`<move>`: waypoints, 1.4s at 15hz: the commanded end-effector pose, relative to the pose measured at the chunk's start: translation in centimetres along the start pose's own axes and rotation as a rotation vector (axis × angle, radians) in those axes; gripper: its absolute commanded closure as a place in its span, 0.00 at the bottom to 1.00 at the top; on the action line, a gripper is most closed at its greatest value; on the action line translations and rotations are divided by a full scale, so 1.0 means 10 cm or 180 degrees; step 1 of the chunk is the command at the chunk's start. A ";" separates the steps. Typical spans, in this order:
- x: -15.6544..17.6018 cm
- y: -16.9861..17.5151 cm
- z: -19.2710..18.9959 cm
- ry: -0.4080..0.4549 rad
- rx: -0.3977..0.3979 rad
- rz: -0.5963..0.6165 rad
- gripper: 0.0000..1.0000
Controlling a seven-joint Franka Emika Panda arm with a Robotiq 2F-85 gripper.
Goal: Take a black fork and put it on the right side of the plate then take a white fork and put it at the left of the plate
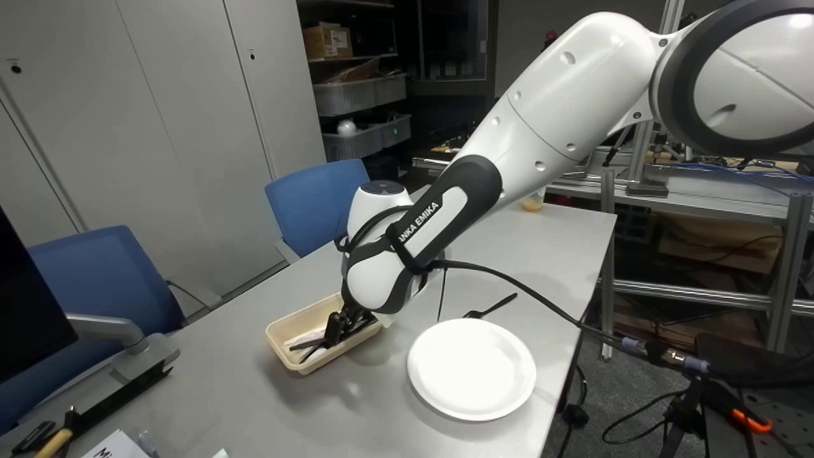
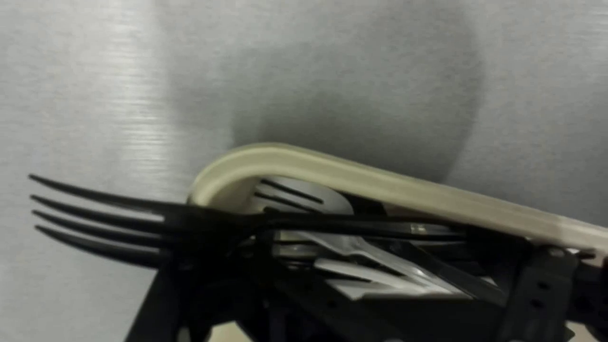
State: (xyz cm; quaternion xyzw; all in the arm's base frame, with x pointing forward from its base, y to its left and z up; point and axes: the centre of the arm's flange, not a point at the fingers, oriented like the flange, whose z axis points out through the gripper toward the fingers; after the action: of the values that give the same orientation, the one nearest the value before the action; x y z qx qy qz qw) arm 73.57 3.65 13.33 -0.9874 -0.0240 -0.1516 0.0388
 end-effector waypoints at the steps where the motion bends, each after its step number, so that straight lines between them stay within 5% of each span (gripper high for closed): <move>1: -0.22 0.00 -0.02 -0.0237 0.0197 0.0010 0.00; 10: -0.60 -0.18 -0.19 -0.0514 0.0383 -0.0282 0.00; 21: -0.76 -0.22 -0.49 -0.0362 0.0138 -0.0657 0.00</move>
State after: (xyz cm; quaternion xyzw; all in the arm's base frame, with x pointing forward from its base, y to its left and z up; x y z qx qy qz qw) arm 66.20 5.48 14.23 -0.9889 -0.1080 -0.0791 0.0644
